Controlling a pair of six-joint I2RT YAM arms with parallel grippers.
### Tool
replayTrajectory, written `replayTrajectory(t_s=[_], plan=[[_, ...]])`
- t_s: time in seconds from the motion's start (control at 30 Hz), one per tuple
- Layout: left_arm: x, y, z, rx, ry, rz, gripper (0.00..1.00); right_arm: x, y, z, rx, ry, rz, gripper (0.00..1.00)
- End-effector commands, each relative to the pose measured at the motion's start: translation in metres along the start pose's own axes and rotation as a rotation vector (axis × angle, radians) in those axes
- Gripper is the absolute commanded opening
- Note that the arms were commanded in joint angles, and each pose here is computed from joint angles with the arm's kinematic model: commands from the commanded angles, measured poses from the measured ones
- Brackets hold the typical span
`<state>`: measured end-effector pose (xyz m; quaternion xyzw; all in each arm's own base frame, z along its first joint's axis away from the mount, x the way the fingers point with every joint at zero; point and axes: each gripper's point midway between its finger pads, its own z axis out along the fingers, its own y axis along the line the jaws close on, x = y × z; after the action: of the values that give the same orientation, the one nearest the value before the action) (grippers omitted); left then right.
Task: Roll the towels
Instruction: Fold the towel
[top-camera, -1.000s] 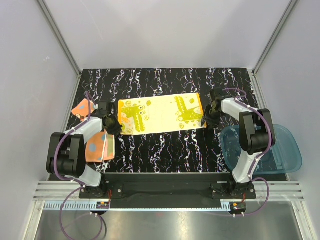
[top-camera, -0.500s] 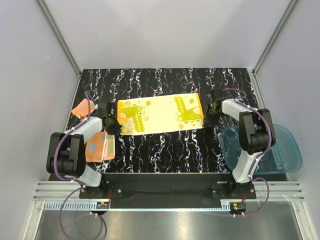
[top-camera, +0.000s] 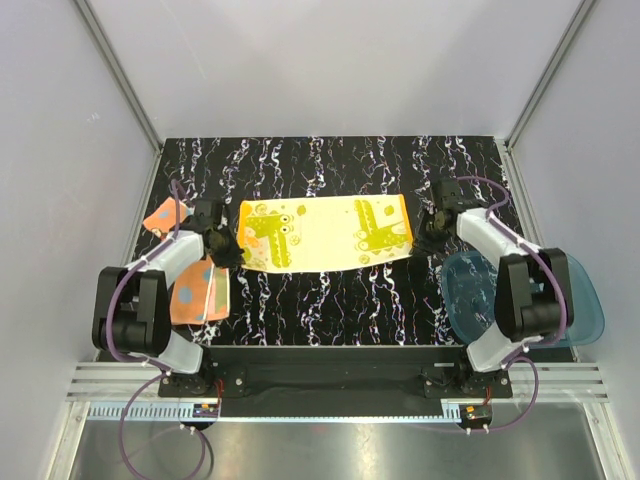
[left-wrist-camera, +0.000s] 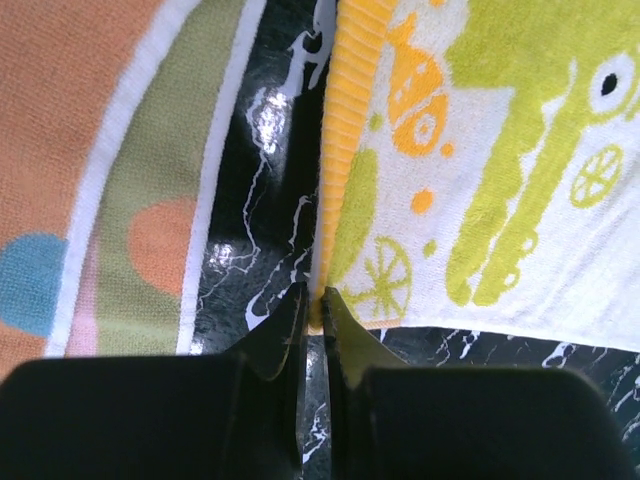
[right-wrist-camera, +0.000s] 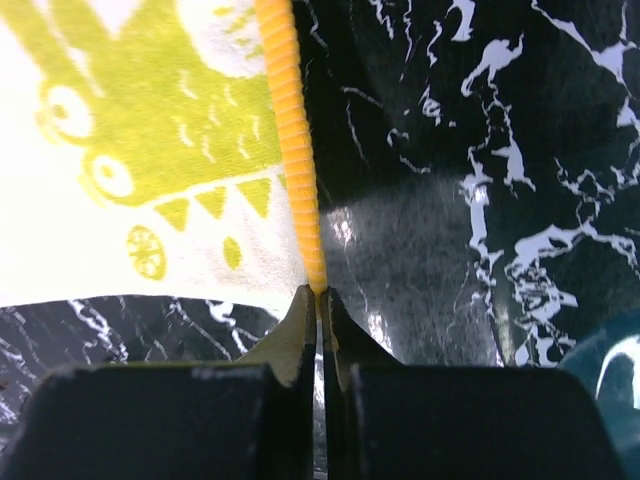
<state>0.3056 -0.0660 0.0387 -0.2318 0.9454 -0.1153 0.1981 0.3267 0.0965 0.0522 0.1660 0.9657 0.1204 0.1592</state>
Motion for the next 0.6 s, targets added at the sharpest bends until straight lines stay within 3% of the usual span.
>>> replayTrajectory(t_s=[0.0,0.57], plan=[[-0.006,-0.018,-0.019,0.09,-0.005,0.041,0.0,0.005,0.006,-0.027,-0.048,-0.026,0.004,0.0],[0.039,-0.013,-0.071,0.192,0.016,0.068,0.0,0.039,-0.001,-0.104,-0.103,-0.114,0.028,0.0]])
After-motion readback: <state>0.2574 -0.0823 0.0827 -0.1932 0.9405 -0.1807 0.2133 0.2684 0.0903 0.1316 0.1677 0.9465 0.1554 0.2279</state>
